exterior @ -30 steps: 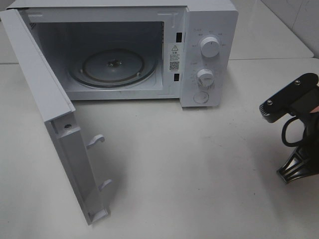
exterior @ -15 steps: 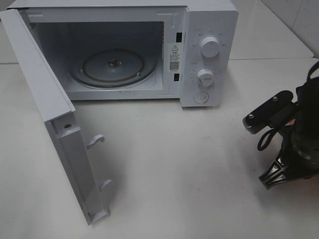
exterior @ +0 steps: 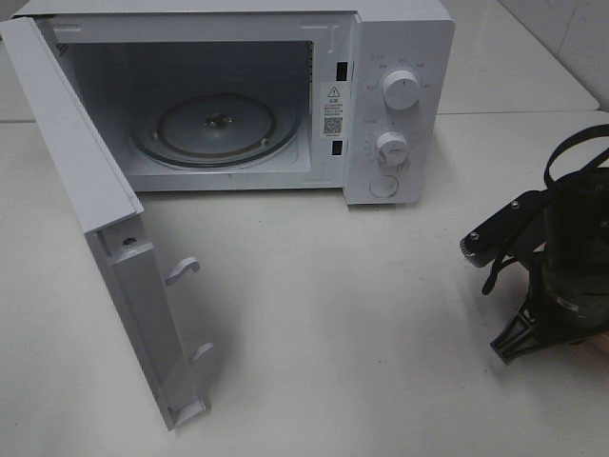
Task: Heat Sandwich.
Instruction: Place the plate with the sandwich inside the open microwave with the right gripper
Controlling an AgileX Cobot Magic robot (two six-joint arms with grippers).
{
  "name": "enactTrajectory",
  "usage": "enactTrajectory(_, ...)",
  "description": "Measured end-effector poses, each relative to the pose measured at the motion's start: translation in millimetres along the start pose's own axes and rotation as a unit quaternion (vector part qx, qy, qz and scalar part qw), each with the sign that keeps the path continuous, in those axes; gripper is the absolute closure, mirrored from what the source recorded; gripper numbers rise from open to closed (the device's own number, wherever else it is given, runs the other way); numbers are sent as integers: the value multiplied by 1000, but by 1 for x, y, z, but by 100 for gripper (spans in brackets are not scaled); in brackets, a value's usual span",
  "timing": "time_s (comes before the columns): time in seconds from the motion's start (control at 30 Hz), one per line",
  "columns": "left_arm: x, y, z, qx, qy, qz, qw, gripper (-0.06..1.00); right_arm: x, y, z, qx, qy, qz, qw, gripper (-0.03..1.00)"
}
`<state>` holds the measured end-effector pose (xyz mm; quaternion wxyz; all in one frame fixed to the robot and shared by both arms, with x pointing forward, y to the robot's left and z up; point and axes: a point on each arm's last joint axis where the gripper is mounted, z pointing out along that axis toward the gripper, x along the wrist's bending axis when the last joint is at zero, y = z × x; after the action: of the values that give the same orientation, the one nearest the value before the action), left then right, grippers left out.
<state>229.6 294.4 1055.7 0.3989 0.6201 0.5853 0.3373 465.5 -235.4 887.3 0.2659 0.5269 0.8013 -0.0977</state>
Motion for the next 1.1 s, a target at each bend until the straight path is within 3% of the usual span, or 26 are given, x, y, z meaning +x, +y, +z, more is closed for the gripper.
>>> enactTrajectory(0.4,0,0,0,0,0,0,1000,-2,9,1,13,6,6,-34,999,87)
enactTrajectory(0.57,0,0,0,0,0,0,1000,-2,9,2,13,5,4,-36,999,75)
enactTrajectory(0.67,0,0,0,0,0,0,1000,-2,8,1,13,7,-2,-37,999,60)
enactTrajectory(0.83,0,0,0,0,0,0,1000,-2,6,5,8,12,3,-12,1000,47)
enactTrajectory(1.1,0,0,0,0,0,0,1000,-2,2,7,-10,5,47,-20,999,42)
